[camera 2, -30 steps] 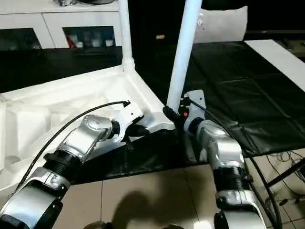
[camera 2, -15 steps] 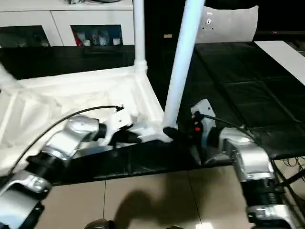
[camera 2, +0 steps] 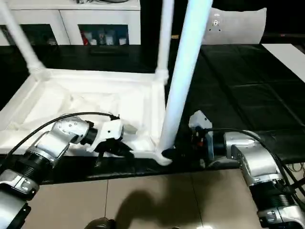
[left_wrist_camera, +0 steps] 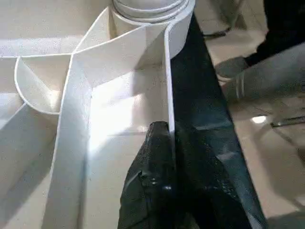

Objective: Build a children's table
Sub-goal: Rotate leg to tighten

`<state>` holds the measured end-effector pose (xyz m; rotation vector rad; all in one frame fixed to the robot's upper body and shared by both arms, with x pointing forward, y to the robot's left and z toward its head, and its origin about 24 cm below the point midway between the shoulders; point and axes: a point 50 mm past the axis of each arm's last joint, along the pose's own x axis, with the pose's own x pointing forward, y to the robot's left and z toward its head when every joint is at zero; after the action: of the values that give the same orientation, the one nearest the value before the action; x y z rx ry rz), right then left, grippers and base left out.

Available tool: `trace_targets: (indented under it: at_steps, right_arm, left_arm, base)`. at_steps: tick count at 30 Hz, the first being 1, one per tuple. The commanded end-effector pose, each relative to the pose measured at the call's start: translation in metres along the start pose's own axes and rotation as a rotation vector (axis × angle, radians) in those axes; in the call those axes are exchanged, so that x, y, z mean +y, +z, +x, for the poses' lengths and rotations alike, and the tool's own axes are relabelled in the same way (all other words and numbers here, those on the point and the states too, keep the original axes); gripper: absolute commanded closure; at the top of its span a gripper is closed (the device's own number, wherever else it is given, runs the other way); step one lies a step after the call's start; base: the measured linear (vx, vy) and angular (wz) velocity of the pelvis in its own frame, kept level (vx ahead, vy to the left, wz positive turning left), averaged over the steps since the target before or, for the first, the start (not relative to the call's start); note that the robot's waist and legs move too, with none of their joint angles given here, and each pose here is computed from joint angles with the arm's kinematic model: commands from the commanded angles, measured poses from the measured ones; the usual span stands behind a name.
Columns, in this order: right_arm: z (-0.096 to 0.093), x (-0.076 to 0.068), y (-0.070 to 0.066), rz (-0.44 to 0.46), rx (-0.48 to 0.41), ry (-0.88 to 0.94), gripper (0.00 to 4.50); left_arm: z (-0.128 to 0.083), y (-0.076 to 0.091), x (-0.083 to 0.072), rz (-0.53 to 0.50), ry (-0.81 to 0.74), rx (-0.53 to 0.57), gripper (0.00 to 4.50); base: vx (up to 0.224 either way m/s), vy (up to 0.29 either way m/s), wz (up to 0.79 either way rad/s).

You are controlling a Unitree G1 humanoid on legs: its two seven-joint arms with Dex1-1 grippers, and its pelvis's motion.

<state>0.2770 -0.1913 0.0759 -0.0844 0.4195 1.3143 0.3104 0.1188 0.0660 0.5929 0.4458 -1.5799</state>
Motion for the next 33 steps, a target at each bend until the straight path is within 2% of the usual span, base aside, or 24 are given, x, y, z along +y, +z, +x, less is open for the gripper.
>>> trace_targets:
  at_steps: [1, 9, 12, 17, 20, 21, 23, 24, 26, 27, 28, 30, 32, 33]
  right_arm:
    - [0.001, 0.004, 0.003, -0.03, 0.002, 0.036, 1.52]
    - [0.002, 0.007, -0.002, 0.003, -0.005, 0.086, 2.34]
    - [0.005, 0.008, -0.003, 0.042, -0.046, 0.081, 2.41]
    - [0.013, 0.006, -0.007, 0.132, -0.063, -0.002, 2.53]
    - [0.033, -0.01, -0.014, 0.202, -0.067, -0.193, 2.53]
    - [0.041, -0.022, -0.02, 0.253, -0.074, -0.287, 2.53]
    - [0.046, -0.03, -0.024, 0.293, -0.077, -0.352, 2.53]
    - [0.055, -0.045, -0.029, 0.378, -0.078, -0.519, 2.53]
    - [0.056, -0.047, -0.03, 0.393, -0.075, -0.564, 2.53]
    - [0.061, -0.055, -0.028, 0.468, -0.12, -0.696, 2.53]
    - [0.062, -0.058, -0.027, 0.493, -0.131, -0.744, 2.53]
    - [0.065, -0.061, -0.025, 0.513, -0.142, -0.795, 2.53]
    - [0.075, -0.062, -0.017, 0.495, -0.176, -0.812, 2.53]
    - [0.077, -0.062, -0.016, 0.489, -0.179, -0.803, 2.18]
  left_arm:
    - [0.004, 0.011, -0.002, 0.072, -0.065, 0.008, 4.5]
    - [0.003, 0.01, -0.001, 0.069, -0.074, 0.002, 4.5]
    - [0.005, 0.01, -0.002, 0.035, -0.068, -0.017, 4.5]
    - [0.01, 0.012, 0.0, -0.027, -0.02, -0.043, 4.5]
    - [0.022, 0.018, 0.006, -0.096, 0.084, -0.061, 4.5]
    - [0.028, 0.021, 0.008, -0.123, 0.121, -0.07, 4.5]
    - [0.032, 0.023, 0.009, -0.142, 0.148, -0.074, 4.5]
    - [0.043, 0.031, 0.015, -0.207, 0.23, -0.087, 4.5]
    - [0.047, 0.033, 0.017, -0.231, 0.256, -0.092, 4.5]
    - [0.057, 0.042, 0.024, -0.284, 0.34, -0.113, 4.5]
    - [0.06, 0.045, 0.026, -0.301, 0.37, -0.121, 4.5]
    - [0.064, 0.05, 0.029, -0.317, 0.406, -0.129, 4.5]
    - [0.07, 0.057, 0.034, -0.316, 0.463, -0.123, 4.5]
    - [0.07, 0.057, 0.034, -0.312, 0.466, -0.12, 4.5]
  base:
    - [0.0, 0.0, 0.0]
    - [0.0, 0.0, 0.0]
    - [0.0, 0.0, 0.0]
    - [0.0, 0.0, 0.0]
    - [0.0, 0.0, 0.0]
    - [0.0, 0.0, 0.0]
    - [0.0, 0.0, 0.0]
    - [0.0, 0.0, 0.0]
    - [0.0, 0.0, 0.0]
    - [0.0, 0.0, 0.0]
    - [0.0, 0.0, 0.0]
    - [0.0, 0.0, 0.0]
    - [0.0, 0.0, 0.0]
    - [0.0, 0.0, 0.0]
